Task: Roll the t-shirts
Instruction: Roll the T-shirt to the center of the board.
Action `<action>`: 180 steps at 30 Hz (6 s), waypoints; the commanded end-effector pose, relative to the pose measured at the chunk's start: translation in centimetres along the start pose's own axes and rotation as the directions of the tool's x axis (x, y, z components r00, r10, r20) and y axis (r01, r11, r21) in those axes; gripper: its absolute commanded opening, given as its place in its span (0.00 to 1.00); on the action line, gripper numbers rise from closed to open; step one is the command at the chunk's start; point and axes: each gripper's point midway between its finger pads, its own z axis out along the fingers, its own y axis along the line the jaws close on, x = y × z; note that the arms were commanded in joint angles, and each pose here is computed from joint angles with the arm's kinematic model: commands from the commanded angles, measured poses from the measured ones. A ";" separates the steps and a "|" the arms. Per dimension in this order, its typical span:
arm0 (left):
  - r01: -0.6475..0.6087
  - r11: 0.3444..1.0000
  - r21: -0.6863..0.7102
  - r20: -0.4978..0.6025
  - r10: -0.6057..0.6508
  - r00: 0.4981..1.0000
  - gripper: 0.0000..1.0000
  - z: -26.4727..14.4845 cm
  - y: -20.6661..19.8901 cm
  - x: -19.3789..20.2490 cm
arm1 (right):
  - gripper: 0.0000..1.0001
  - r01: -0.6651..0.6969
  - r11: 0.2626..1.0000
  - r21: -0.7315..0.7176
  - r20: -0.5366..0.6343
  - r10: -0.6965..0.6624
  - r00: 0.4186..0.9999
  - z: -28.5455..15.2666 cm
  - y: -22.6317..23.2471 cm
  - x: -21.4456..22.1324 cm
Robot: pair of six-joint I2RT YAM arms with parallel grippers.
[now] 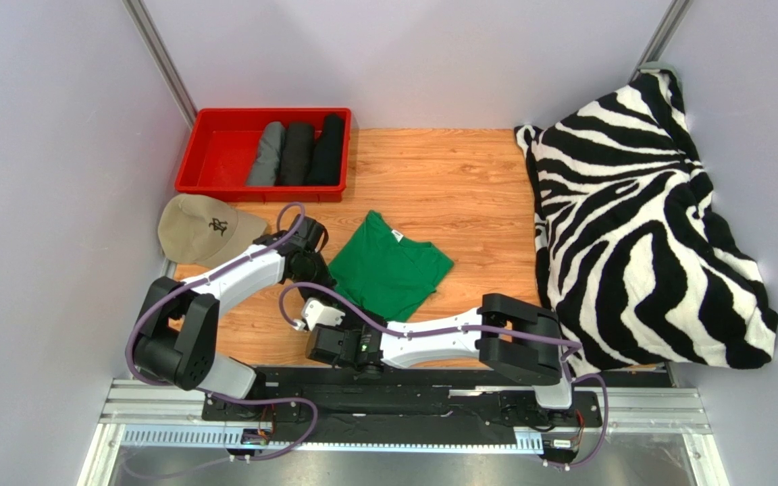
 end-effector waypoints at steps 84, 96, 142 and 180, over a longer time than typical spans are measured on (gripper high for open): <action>0.044 0.999 -0.021 0.065 -0.042 0.997 0.22 -0.8 0.1 0.4 | 0.66 -0.430 0.882 -0.195 0.071 0.450 0.890 -3.7 -6.4 -0.2; 0.014 0.998 -0.055 0.041 -0.012 0.999 0.22 -1.0 0.1 0.3 | 0.68 -0.080 0.997 0.010 0.137 0.078 0.988 -4.2 -1.0 -2.3; -0.051 0.930 0.364 0.199 -0.024 0.980 0.67 -1.5 -3.7 -2.0 | 0.44 -0.681 0.256 -0.686 -0.422 0.623 0.659 0.6 -1.7 2.4; -0.024 0.999 -0.023 0.023 0.024 0.999 0.13 -0.7 -1.4 1.1 | 0.68 -0.278 0.958 -0.074 0.100 0.284 0.954 -5.2 -5.4 -0.3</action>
